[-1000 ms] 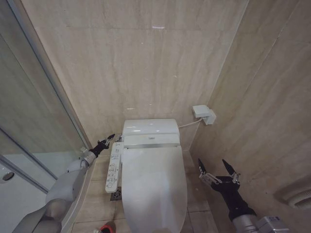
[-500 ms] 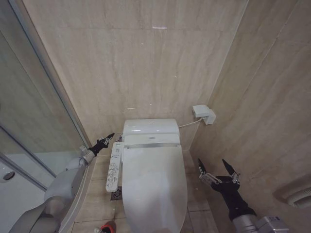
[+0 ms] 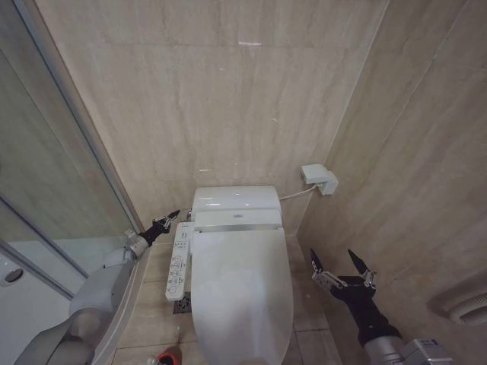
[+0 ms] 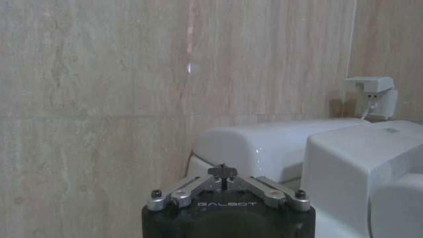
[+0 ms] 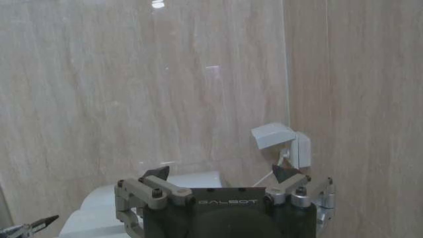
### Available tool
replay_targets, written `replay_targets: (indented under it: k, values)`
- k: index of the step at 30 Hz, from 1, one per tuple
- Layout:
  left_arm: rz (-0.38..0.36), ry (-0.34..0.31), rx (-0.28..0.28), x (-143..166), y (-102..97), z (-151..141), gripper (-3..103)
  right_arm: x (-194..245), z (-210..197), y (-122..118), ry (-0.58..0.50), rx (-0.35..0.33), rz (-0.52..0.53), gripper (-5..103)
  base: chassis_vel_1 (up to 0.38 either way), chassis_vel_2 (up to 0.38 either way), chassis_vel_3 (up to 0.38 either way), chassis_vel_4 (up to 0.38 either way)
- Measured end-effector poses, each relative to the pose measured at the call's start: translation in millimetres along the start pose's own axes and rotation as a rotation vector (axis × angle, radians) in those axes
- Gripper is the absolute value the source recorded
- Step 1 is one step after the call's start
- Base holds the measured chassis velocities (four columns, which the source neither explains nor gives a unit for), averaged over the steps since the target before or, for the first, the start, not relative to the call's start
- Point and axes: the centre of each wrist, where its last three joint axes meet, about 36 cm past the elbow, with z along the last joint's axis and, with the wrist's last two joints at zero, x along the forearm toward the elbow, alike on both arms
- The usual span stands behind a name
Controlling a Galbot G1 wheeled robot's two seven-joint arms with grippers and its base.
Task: Open the toilet lid, clean the toilet bowl with a toilet brush, close the toilet lid, and flush.
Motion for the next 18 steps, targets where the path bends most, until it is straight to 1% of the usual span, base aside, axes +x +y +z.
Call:
replay_targets:
  k: [18]
  values:
    - [0.007,0.004,0.003,0.1,1.2,0.7,0,0.0,0.0,0.0,0.000,0.000,0.000,100,0.000,0.000,0.000,0.000]
